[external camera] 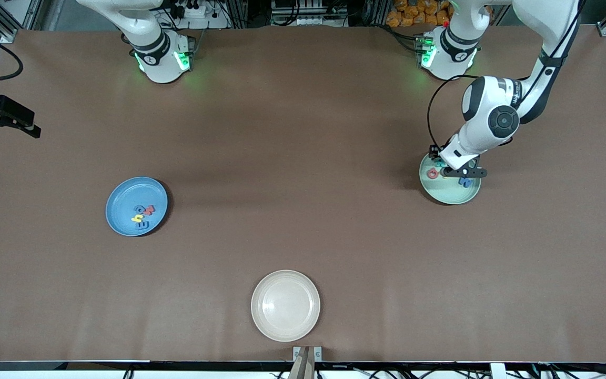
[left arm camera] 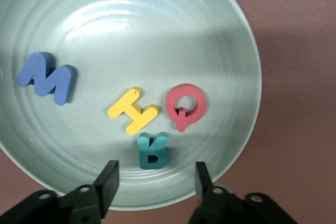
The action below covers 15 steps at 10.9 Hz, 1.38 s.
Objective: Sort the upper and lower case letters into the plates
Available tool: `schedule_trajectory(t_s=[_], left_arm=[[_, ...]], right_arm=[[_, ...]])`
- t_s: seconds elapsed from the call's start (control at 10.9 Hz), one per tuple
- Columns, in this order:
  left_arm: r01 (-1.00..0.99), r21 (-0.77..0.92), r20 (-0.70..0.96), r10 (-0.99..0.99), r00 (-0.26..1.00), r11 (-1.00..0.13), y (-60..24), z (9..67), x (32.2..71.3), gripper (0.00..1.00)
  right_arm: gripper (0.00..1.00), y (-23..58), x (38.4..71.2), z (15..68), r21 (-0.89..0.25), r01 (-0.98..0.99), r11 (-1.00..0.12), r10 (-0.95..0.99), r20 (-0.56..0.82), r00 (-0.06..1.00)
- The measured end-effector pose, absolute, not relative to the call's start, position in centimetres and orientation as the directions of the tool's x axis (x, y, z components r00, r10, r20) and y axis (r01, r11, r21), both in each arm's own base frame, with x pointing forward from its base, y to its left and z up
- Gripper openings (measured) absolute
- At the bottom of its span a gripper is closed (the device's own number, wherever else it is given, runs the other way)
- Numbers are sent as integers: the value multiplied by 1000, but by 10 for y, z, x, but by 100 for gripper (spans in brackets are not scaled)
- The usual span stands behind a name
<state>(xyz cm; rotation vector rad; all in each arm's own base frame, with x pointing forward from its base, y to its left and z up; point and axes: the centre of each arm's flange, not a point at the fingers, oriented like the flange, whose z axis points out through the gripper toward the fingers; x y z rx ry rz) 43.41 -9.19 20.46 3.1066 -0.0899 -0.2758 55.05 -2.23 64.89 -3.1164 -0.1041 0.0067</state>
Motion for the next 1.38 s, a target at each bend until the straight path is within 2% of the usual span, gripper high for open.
schedule_trajectory(t_s=[0.09,0.18,0.28,0.55,0.73,0.92,1.38], left_arm=[[-57,28,-162,-61,985,-998,-93,209,439,86],[-59,32,-134,-63,989,-998,-95,218,448,95],[-70,37,-92,-73,993,-997,-98,233,462,100],[-95,38,-16,-95,995,-995,-104,309,503,100],[-105,28,5,-105,994,-994,-100,399,541,100],[-105,-6,99,-105,990,-994,-88,481,567,100],[-82,-56,224,-92,970,-995,-60,567,584,100]], right_arm=[[100,-22,551,649,-23,67,-997,67,0,998],[100,-22,551,649,-23,67,-997,67,2,998],[100,-22,551,649,-23,67,-997,67,2,998],[100,-22,551,649,-23,67,-997,67,3,998],[100,-22,551,649,-23,68,-997,68,3,998],[100,-22,551,650,-23,68,-997,68,3,998],[100,-22,551,650,-23,68,-997,68,4,998]])
